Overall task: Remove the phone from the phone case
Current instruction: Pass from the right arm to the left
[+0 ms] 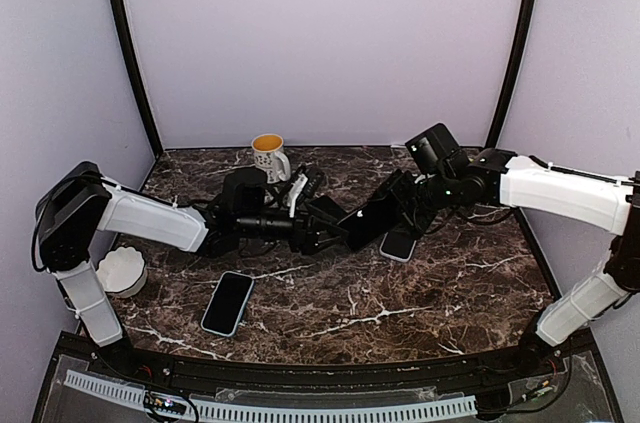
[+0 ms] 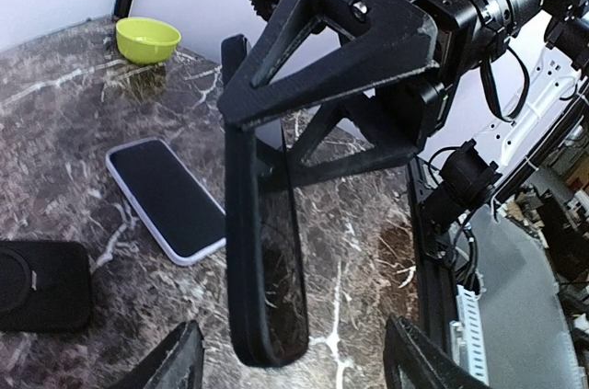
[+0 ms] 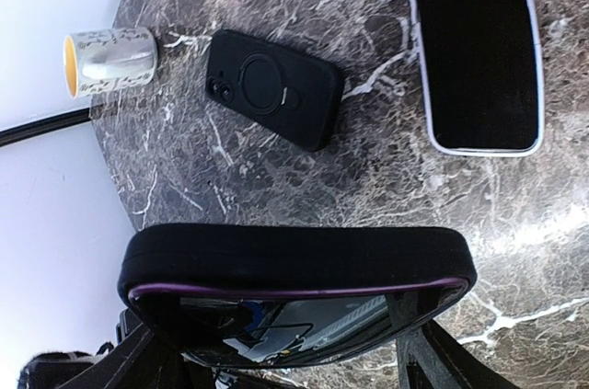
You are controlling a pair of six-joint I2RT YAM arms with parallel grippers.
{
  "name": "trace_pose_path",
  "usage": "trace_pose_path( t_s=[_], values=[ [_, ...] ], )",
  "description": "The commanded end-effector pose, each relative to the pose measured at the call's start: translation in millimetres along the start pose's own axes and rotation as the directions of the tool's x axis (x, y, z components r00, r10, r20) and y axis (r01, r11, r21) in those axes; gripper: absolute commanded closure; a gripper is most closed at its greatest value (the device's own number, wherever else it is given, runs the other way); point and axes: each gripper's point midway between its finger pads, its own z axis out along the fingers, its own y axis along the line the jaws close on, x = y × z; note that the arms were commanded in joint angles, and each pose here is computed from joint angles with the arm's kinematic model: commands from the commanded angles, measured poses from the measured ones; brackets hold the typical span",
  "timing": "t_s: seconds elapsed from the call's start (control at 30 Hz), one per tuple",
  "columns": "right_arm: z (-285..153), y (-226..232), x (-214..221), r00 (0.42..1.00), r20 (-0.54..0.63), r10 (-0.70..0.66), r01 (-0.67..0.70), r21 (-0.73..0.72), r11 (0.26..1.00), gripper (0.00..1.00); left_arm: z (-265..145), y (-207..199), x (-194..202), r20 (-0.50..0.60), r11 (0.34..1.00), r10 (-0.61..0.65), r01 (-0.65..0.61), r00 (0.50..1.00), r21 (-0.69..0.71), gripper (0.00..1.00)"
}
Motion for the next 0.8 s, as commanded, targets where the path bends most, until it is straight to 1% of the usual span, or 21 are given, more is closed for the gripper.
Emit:
trace_pose_path(
  t_s=[0.0, 0.1, 0.13, 0.17, 0.2, 0.23, 0.27, 0.33, 0.37, 0.4, 0.43, 0.47, 0.53, 0.57, 0.6, 0.67, 0.73, 0.77],
  values=[
    [-7, 34, 10, 1.000, -0.027, -0.017, 0.013, -0.133, 0.991, 0.48, 5, -8, -24, 0.077, 0.998, 0.058, -0.059, 0.995, 0.010, 0.37],
    [-9, 38, 14, 0.999, -0.030, -0.026, 0.021, -0.145, 0.989, 0.48, 6, -6, -26, 0.089, 0.998, 0.059, -0.059, 0.994, -0.006, 0.47],
    [-9, 38, 15, 0.999, -0.033, -0.029, 0.024, -0.148, 0.989, 0.48, 7, -6, -27, 0.091, 0.998, 0.060, -0.059, 0.994, -0.012, 0.53],
    [-10, 39, 16, 0.999, -0.033, -0.032, 0.027, -0.152, 0.988, 0.48, 7, -5, -26, 0.089, 0.998, 0.058, -0.057, 0.994, -0.016, 0.57],
    [-11, 40, 17, 0.999, -0.033, -0.035, 0.029, -0.154, 0.988, 0.48, 8, -5, -28, 0.090, 0.998, 0.058, -0.057, 0.994, -0.019, 0.67],
    [-12, 40, 17, 0.999, -0.032, -0.034, 0.029, -0.157, 0.987, 0.47, 9, -5, -27, 0.082, 0.998, 0.052, -0.051, 0.995, -0.022, 0.73],
    [-13, 41, 18, 0.999, -0.033, -0.037, 0.031, -0.164, 0.986, 0.48, 10, -6, -30, 0.083, 0.998, 0.054, -0.052, 0.995, -0.020, 0.87],
    [-16, 45, 19, 0.999, -0.028, -0.045, 0.039, -0.180, 0.983, 0.47, 11, -5, -31, 0.069, 0.999, 0.043, -0.041, 0.997, -0.027, 0.99],
    [-16, 46, 19, 0.998, -0.024, -0.050, 0.045, -0.187, 0.981, 0.44, 11, -5, -31, 0.060, 0.999, 0.038, -0.037, 0.997, -0.028, 1.00],
    [-18, 47, 19, 0.998, -0.018, -0.059, 0.054, -0.197, 0.979, 0.34, 10, -6, -32, 0.060, 0.999, 0.034, -0.033, 0.998, -0.027, 1.00],
    [-19, 47, 18, 0.998, -0.009, -0.066, 0.063, -0.204, 0.977, 0.17, 8, -9, -35, 0.062, 0.999, 0.037, -0.036, 0.997, -0.022, 1.00],
    [-20, 46, 15, 0.997, 0.008, -0.070, 0.071, -0.206, 0.976, 0.04, 7, -11, -36, 0.060, 0.999, 0.040, -0.039, 0.997, -0.018, 1.00],
    [-22, 42, 8, 0.994, 0.051, -0.097, 0.105, -0.205, 0.973, 0.01, 4, -16, -41, 0.050, 0.998, 0.064, -0.064, 0.997, -0.016, 1.00],
    [-24, 44, 4, 0.988, 0.073, -0.134, 0.147, -0.218, 0.965, 0.01, 1, -19, -44, 0.032, 0.997, 0.070, -0.069, 0.997, -0.019, 1.00],
    [-27, 45, -1, 0.981, 0.096, -0.170, 0.188, -0.226, 0.956, 0.01, -1, -20, -46, 0.021, 0.995, 0.102, -0.102, 0.995, -0.024, 1.00],
    [-32, 44, -13, 0.955, 0.166, -0.246, 0.278, -0.209, 0.938, 0.01, -7, -19, -52, -0.017, 0.991, 0.126, -0.127, 0.992, -0.046, 1.00],
    [-39, 45, -24, 0.917, 0.233, -0.324, 0.371, -0.200, 0.907, 0.01, -17, -15, -52, -0.064, 0.992, 0.113, -0.117, 0.991, -0.055, 1.00],
    [-42, 45, -29, 0.896, 0.262, -0.359, 0.414, -0.195, 0.889, 0.02, -25, -14, -62, -0.052, 0.991, 0.118, -0.121, 0.992, -0.053, 1.00]
  ],
)
